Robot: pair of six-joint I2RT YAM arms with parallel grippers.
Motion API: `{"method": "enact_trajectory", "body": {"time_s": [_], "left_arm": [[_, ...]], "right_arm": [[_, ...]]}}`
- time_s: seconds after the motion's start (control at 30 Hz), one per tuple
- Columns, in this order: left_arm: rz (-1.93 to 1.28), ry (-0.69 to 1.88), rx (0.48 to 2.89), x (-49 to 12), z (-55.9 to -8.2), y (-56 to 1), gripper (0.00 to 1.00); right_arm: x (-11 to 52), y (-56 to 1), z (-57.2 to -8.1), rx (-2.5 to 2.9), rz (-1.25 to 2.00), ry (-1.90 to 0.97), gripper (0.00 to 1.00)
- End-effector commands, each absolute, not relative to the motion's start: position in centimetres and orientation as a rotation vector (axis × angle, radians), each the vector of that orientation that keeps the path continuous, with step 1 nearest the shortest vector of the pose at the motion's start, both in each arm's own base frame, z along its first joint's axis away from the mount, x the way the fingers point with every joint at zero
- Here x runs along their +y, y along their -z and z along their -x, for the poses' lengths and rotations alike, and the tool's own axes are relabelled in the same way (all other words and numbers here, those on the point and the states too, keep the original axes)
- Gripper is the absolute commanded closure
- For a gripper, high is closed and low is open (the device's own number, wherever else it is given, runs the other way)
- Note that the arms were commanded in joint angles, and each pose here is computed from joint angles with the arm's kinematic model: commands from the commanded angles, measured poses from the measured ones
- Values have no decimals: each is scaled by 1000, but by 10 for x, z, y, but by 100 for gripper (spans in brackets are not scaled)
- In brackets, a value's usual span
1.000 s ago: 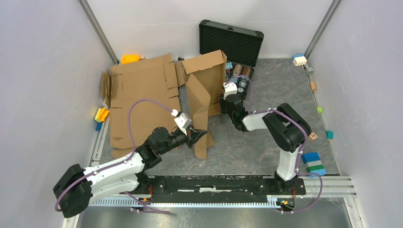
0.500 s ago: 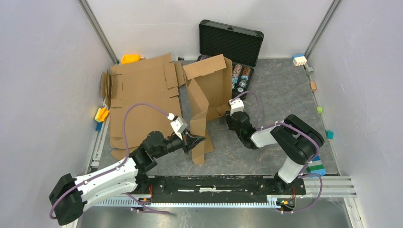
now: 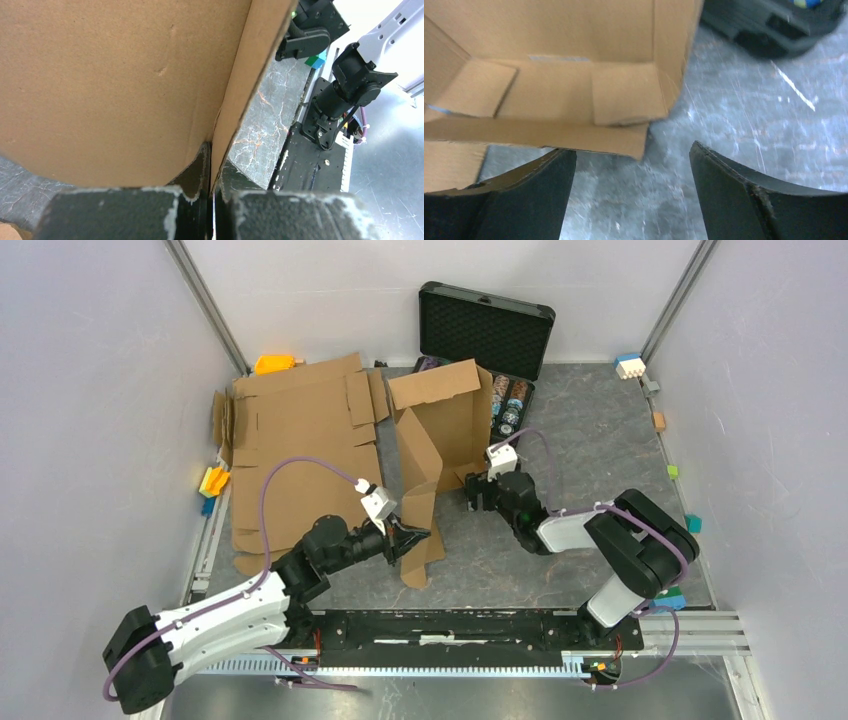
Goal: Fold the paper box
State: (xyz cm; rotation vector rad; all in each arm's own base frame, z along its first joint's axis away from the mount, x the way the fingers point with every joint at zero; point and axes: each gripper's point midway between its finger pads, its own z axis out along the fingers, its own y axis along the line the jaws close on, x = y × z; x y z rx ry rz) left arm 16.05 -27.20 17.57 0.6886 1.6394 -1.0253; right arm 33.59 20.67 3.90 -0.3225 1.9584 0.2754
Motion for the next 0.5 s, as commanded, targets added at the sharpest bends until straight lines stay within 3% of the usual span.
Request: {"method": "enact_trajectory", "body": {"time_s": [0.0, 0.47], "left_arm": [[-680, 1026, 1769, -272, -157, -153, 97], [-692, 1013, 1768, -276, -161, -153, 97]], "right_arm": [[231, -70, -364, 1896, 303, -343, 5], [241, -58, -397, 1894, 402, -504, 2]]}}
